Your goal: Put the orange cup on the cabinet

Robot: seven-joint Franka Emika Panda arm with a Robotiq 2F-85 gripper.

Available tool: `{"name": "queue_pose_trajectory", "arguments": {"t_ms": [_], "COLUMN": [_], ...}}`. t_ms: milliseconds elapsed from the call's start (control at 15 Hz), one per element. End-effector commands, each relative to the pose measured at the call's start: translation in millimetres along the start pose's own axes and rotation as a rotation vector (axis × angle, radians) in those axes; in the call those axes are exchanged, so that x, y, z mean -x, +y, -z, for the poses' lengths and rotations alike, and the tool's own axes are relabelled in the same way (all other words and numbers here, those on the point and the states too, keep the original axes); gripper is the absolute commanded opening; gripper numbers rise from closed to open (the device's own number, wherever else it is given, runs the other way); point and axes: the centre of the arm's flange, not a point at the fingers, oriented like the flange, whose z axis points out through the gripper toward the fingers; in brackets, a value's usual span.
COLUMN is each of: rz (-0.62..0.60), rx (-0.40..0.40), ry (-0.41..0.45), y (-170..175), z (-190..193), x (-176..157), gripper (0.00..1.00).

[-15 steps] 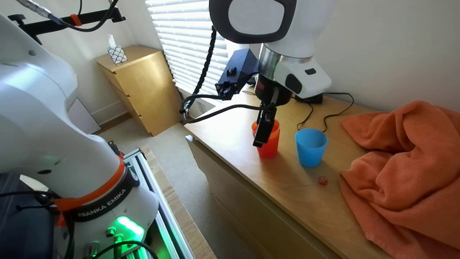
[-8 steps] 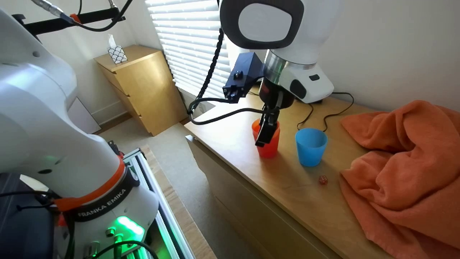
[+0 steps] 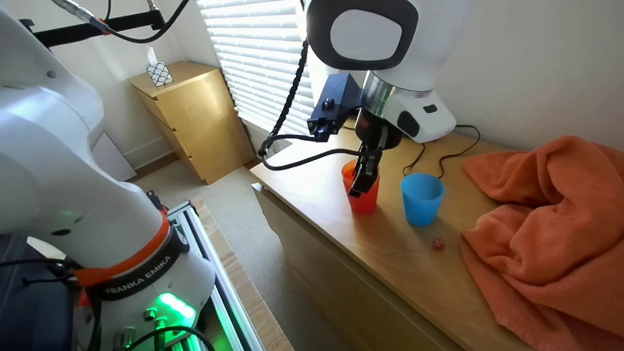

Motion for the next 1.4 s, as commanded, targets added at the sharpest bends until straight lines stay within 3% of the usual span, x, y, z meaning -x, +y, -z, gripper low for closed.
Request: {"name": "queue_pose_trajectory", "arguments": {"t_ms": [0,200,400,800,933,1000,1067,1200,1267,1333], "rz": [0.001,0.002,0.007,0.038,-0.025,0.032,-0.017,0.003,-0.042,-0.041], "rx": [-0.022,-0.027,-0.038,-0.078,-0.056,-0.076,-0.03,-0.048,-0.016,-0.03], "ry": [-0.006,0.0,0.007,0.013,0.037,-0.04,0.036,-0.024,0.016,-0.003], "y": [0.2,0.6,0.2,-3.0,-2.8,-2.9,-2.5,-3.7,-3.6,-4.3], "z": [-3.9,-1.6,3.4,19.9,24.7,28.2,29.4,32.6,31.6,31.7], "x": [-5.1,-4.5,-3.2,2.1,-0.3,1.3,1.0,0.8,-1.1,-0.9], "gripper": [0.29,0.1,0.0,0.01,0.01,0.01,0.01,0.01,0.01,0.01]}}
